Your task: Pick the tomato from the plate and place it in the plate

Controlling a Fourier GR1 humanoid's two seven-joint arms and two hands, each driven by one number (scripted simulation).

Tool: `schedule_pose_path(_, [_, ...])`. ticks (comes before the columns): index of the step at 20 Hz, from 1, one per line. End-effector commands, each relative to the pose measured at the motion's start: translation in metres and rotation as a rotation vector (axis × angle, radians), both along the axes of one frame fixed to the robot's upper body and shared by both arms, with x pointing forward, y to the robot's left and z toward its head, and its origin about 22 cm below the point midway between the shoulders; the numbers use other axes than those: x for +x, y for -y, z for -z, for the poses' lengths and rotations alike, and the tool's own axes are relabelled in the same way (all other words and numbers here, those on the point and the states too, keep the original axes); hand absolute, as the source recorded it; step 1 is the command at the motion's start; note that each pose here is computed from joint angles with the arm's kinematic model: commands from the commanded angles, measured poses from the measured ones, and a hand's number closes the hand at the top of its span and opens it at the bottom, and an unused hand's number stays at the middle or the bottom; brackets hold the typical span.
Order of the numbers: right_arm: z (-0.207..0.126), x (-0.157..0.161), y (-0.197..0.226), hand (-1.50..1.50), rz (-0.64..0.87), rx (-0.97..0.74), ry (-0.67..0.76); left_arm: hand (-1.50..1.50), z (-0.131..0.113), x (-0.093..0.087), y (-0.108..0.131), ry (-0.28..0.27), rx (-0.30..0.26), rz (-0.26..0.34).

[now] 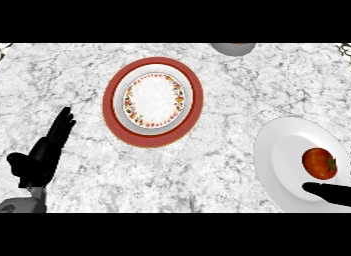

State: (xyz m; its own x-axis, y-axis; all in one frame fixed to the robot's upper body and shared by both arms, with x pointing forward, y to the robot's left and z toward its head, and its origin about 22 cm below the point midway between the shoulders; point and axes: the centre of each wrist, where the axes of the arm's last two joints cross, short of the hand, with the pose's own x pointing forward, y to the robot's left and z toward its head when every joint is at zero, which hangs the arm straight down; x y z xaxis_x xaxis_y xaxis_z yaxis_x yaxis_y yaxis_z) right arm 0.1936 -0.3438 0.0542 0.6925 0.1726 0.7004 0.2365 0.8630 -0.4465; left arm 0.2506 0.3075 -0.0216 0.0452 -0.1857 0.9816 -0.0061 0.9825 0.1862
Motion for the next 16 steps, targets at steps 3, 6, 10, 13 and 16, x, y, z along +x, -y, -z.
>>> schedule_pose_path(3, [0.020, 0.013, -0.001, -1.50, 0.000, -0.035, -0.067, 0.00, -0.012, -0.010, 0.002, 0.004, 0.004, 0.000])
schedule_pose_path(6, [0.043, 0.006, 0.002, -1.50, 0.003, -0.016, -0.080, 0.00, -0.007, -0.004, -0.006, 0.000, -0.008, 0.007])
schedule_pose_path(10, [0.053, 0.037, 0.002, -1.50, -0.027, 0.006, -0.055, 0.00, -0.005, 0.005, -0.006, 0.013, 0.014, 0.008])
schedule_pose_path(13, [0.052, 0.035, -0.013, 1.50, -0.107, 0.010, -0.023, 0.00, 0.016, 0.002, 0.008, 0.012, -0.002, 0.004])
schedule_pose_path(16, [0.063, 0.029, 0.004, 1.50, -0.098, 0.005, 0.014, 0.00, 0.002, 0.004, 0.025, -0.011, 0.006, 0.000])
